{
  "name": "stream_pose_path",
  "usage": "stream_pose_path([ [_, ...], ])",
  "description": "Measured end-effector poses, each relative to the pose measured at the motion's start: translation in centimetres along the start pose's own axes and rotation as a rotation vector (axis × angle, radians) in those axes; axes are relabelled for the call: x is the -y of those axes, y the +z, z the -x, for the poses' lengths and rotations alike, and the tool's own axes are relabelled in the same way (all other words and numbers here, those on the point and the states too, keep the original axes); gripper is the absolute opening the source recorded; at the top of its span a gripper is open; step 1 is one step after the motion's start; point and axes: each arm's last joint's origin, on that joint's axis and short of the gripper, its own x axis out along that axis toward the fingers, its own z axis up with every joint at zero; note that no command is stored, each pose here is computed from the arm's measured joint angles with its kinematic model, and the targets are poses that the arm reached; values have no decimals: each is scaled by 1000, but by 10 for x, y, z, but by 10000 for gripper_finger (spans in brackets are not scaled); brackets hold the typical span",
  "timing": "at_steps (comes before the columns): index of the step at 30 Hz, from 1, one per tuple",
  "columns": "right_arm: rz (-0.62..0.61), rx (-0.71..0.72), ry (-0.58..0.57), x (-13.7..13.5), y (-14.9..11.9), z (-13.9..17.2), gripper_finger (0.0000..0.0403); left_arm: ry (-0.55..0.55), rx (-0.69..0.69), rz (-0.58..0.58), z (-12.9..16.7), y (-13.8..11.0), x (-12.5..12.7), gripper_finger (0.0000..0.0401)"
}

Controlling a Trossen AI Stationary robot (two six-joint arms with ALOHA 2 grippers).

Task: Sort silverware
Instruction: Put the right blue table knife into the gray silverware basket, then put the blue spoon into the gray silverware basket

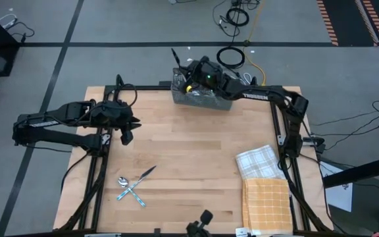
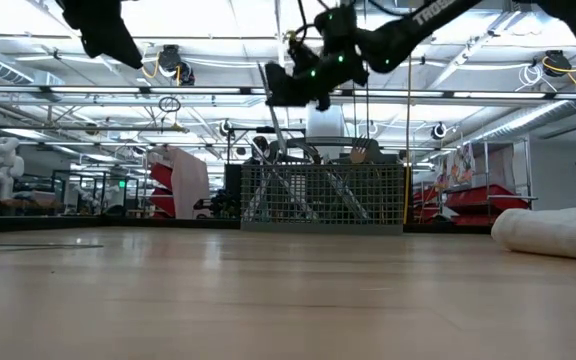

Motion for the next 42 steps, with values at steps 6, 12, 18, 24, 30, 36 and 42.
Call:
stream_pose_path([
  [6,10,-68,40,1,-26,-6,0,16,-25,-3,0,-3,-1,99],
  [12,53,-189,44,2,-51,-2,1,31,-33,19,0,-4,-2,99],
  [18,47,-313,46,1,-64,2,33,34,-32,19,0,-4,-2,99],
  [24,18,-335,40,2,-62,5,103,26,-36,20,0,-4,-1,99],
  [30,54,-260,61,-1,-25,26,170,7,-51,40,0,-5,-1,99],
  [36,71,-134,77,2,40,78,197,-128,-225,94,-3,-16,6,99],
  [42,153,-79,5,2,87,145,198,-127,-419,304,-27,-42,25,99],
])
